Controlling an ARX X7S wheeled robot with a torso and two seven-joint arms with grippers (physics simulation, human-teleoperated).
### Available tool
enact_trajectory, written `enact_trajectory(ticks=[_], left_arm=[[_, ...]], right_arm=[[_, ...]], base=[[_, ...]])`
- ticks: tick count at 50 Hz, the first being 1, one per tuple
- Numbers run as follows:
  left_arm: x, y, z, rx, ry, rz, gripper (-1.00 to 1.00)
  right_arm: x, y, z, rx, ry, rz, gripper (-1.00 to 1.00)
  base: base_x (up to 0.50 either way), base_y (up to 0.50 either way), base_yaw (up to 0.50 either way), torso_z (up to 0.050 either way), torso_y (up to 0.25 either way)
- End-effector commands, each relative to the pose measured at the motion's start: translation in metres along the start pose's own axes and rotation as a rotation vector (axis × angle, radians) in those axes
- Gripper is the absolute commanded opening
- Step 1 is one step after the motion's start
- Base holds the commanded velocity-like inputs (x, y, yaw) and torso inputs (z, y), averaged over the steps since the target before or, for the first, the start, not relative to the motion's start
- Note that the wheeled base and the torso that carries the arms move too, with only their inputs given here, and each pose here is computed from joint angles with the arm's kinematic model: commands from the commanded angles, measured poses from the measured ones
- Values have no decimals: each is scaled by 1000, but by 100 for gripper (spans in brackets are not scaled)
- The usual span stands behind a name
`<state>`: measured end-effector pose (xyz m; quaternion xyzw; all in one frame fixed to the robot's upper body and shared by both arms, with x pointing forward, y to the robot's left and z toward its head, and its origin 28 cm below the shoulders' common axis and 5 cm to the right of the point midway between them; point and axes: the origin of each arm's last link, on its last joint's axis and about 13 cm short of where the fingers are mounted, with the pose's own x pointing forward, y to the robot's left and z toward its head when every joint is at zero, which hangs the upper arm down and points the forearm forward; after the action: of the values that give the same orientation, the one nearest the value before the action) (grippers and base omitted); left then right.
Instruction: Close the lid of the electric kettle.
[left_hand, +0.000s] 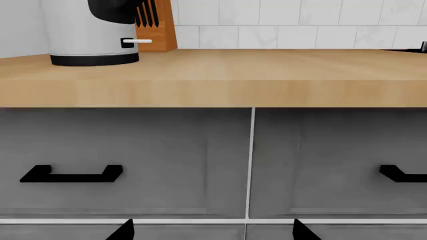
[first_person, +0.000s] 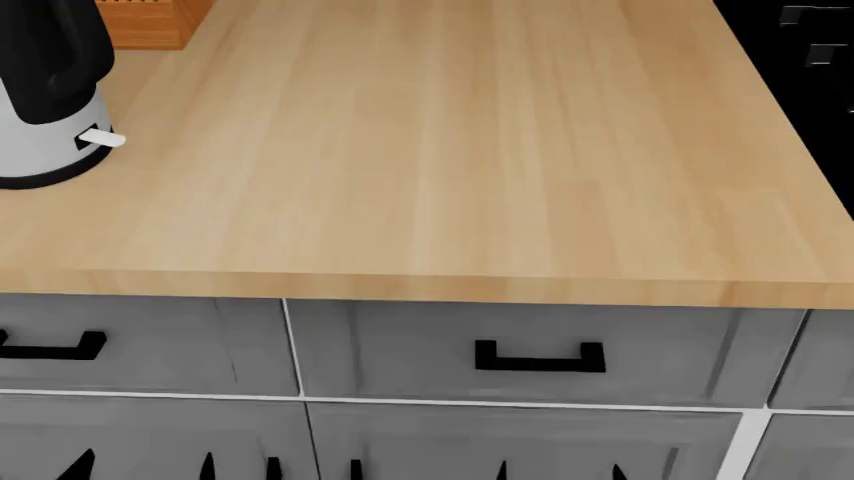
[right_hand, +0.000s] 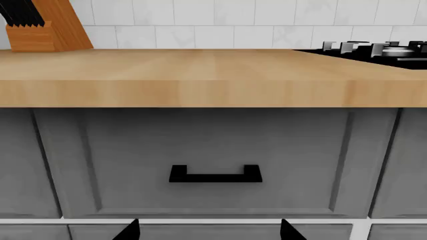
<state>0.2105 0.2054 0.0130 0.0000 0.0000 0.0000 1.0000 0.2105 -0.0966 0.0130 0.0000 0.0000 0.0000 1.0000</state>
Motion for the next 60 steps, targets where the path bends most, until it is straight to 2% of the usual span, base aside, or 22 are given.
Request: enact_trajectory(ticks=[1,14,16,18,36,55,60], left_arm=[[1,0,-1,0,0,0,100],[1,0,0,1,-5,0,100],[-2,0,2,6,-47,-15,100],[-1,0,2,29,-46,-4,100],[-1,1,4,14,-59,-5,100],[-2,1,5,34,-59,-7,100],[-3,1,6,11,-57,-6,100]], right_arm=[[2,1,-2,0,0,0,100],[0,1,0,3,2,2,100],[0,1,0,3,2,2,100],[0,1,0,2,2,2,100],[1,1,0,-3,5,2,100],[1,1,0,-7,5,2,100],[1,1,0,-3,5,3,100]], base=[[0,0,0,0,0],[0,0,0,0,0],[0,0,0,0,0],[0,0,0,50,28],[0,0,0,50,32],[0,0,0,50,41],[0,0,0,40,33]])
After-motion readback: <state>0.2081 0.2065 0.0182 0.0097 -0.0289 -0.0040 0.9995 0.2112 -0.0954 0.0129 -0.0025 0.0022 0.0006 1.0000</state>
